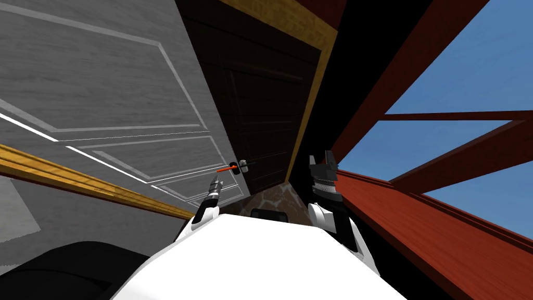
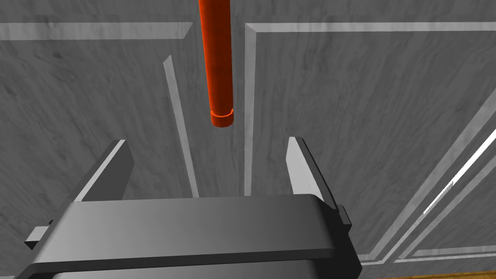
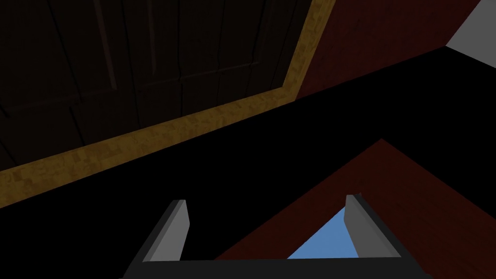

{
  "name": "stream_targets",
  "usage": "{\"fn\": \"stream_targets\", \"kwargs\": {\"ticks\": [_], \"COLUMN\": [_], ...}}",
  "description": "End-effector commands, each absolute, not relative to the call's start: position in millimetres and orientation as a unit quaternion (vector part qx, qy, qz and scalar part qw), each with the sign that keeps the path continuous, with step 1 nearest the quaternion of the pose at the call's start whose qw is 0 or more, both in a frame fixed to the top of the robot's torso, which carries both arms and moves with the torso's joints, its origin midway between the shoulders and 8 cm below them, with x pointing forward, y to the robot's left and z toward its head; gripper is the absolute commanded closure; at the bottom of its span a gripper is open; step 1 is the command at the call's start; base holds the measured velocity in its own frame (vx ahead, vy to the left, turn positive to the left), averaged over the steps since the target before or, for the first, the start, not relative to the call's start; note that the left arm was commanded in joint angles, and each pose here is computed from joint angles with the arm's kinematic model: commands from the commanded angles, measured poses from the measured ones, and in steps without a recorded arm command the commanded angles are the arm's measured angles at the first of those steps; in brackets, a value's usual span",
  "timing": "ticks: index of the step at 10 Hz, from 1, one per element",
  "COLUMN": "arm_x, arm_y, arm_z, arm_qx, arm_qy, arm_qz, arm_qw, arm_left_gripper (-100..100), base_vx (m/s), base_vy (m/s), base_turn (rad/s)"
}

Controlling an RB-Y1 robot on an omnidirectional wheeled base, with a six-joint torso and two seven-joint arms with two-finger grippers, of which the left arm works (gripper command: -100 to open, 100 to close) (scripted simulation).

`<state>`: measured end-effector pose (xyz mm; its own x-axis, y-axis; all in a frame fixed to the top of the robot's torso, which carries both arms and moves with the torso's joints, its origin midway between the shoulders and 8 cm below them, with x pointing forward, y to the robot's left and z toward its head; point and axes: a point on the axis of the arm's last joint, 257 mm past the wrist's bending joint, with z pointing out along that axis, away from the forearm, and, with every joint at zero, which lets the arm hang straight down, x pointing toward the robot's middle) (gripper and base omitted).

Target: Pull the door open

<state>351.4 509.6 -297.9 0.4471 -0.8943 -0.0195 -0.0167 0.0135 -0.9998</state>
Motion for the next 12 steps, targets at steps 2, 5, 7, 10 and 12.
{"fn": "stream_targets", "kwargs": {"ticks": [2, 5, 7, 10, 12], "arm_x": [341.0, 350.8, 347.4, 347.4, 347.4], "arm_y": [539.9, 547.3, 547.7, 547.7, 547.7], "arm_z": [-300.1, -294.3, -297.0, -297.0, -297.0], "arm_qx": [-0.607, -0.605, -0.606, -0.606, -0.606], "arm_qy": [0.371, 0.364, 0.365, 0.365, 0.365], "arm_qz": [-0.353, -0.364, -0.359, -0.359, -0.359], "arm_qw": [0.608, 0.608, 0.609, 0.609, 0.609], "arm_left_gripper": [-100, -100, 100, 100, 100], "base_vx": [0.108, 0.185, 0.042, -0.026, -0.005], "base_vy": [0.044, 0.043, 0.002, -0.001, -0.003], "base_turn": [-0.062, -0.142, -0.001, -0.007, 0.001]}}
